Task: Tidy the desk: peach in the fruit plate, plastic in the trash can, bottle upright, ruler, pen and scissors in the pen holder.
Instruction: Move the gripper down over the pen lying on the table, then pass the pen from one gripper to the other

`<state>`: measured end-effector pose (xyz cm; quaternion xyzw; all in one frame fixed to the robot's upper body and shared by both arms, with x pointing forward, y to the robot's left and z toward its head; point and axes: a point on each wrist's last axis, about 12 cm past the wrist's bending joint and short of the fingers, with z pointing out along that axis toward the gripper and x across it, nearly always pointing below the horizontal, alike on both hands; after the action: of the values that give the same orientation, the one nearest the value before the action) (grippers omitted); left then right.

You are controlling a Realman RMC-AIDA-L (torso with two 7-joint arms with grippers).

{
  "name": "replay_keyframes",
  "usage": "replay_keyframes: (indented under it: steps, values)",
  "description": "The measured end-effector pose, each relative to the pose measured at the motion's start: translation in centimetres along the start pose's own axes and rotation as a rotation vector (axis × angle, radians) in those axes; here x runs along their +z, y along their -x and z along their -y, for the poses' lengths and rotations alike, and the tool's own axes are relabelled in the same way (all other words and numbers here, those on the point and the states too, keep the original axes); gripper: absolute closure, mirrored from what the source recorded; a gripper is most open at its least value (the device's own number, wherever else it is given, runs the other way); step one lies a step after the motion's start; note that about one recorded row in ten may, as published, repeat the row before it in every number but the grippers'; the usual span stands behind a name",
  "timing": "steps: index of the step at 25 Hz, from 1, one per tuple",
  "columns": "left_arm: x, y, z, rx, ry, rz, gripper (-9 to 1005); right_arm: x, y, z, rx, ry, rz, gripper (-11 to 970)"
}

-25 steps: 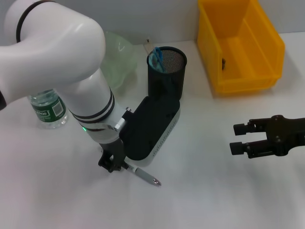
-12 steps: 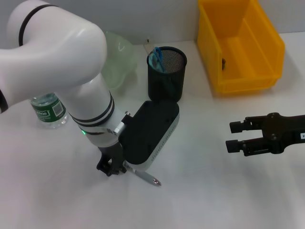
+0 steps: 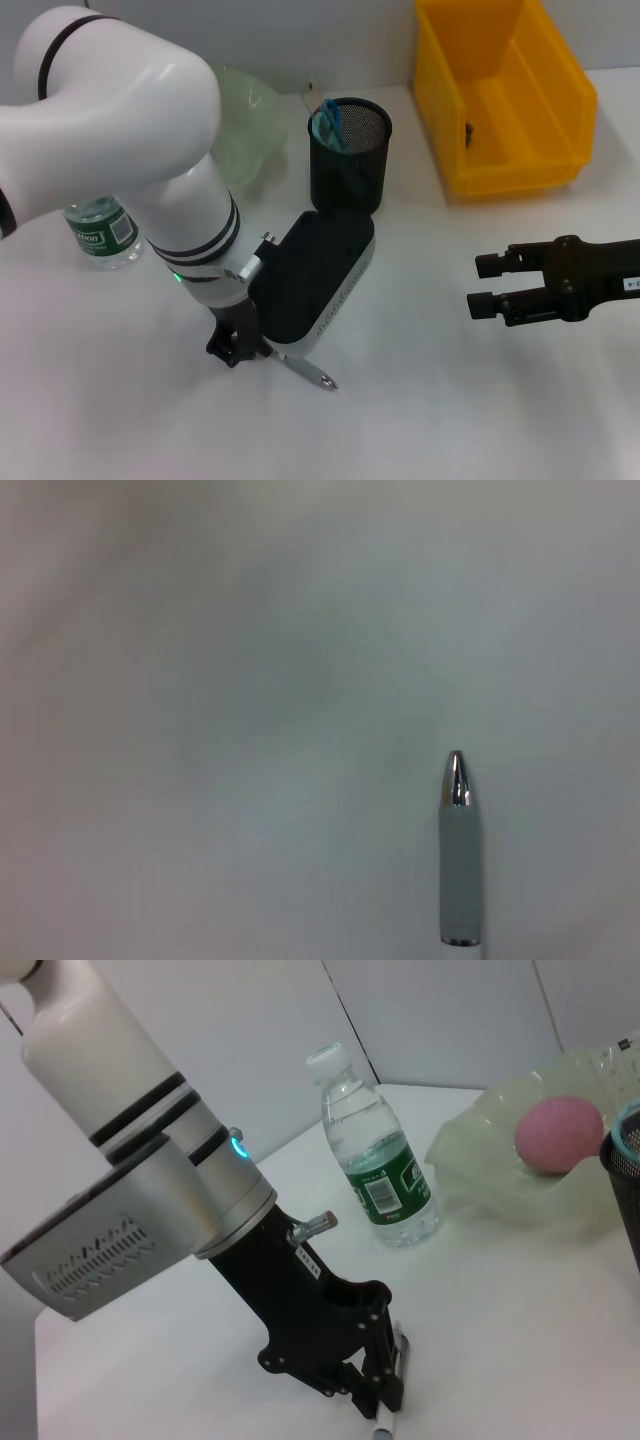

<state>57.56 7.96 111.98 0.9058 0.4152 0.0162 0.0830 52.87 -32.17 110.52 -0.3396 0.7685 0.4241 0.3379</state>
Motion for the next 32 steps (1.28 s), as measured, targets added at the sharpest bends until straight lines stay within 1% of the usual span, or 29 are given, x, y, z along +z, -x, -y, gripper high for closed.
replay_keyframes:
  steps: [15,19,20,22,23,26,27,28,29,32]
  values:
    - [0.0,-0.2,0.2,-0.017,-0.002,0.001,868,0.1,0.3,0.0,-0.007,0.003,-0.005,172]
    - [-1.8,-0.8,-0.4,-0.087,0.02,0.062,868,0.1,0.3,0.0,-0.004,0.007,-0.005,172]
    - [-1.8,-0.8,-0.4,-0.087,0.02,0.062,868,0.1,0.3,0.0,-0.004,0.009,-0.005,172]
    - [-4.0,-2.1,-1.0,-0.194,0.066,0.162,868,0.1,0.2,0.0,-0.002,0.01,-0.005,172]
    - [-4.5,-2.4,-1.0,-0.217,0.076,0.187,868,0.0,0.1,-0.1,-0.001,0.009,-0.005,172]
    - [-6.6,-4.2,-0.9,-0.349,0.143,0.327,868,-0.1,0.0,-0.1,-0.003,0.006,-0.006,172]
    - [-7.7,-5.3,-0.5,-0.435,0.186,0.43,868,-0.1,0.0,-0.1,-0.005,0.006,-0.006,172]
    - [-7.7,-5.3,-0.5,-0.435,0.186,0.43,868,-0.1,0.0,-0.1,-0.006,0.006,-0.007,172]
    - [-8.4,-6.1,-0.2,-0.498,0.218,0.511,868,-0.1,0.0,-0.1,-0.007,0.006,-0.009,172]
    - [-9.3,-7.4,0.6,-0.616,0.264,0.64,868,-0.3,-0.1,-0.1,-0.02,0.006,-0.016,172]
